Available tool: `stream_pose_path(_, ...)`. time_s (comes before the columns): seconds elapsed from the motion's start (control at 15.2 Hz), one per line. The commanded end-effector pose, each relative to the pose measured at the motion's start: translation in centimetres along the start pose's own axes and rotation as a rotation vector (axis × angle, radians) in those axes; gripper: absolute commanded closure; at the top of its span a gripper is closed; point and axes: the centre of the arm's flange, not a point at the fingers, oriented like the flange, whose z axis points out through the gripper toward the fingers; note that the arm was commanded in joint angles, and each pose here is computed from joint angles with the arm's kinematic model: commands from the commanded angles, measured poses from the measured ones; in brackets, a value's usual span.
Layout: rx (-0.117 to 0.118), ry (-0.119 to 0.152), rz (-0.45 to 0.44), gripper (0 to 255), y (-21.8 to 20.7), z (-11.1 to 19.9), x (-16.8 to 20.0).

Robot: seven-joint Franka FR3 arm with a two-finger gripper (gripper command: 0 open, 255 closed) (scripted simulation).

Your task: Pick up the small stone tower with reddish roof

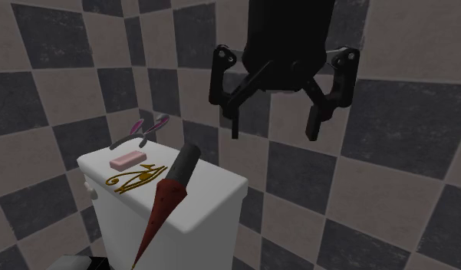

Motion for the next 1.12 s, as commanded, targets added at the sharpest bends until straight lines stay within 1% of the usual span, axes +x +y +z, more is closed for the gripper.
stream_pose_path(0.0,0.0,0.0,0.0,0,0.0,0.0,0.0)
stream_pose_path(1.06,-0.031,-0.072,-0.043,0,-15.1,12.5,9.9)
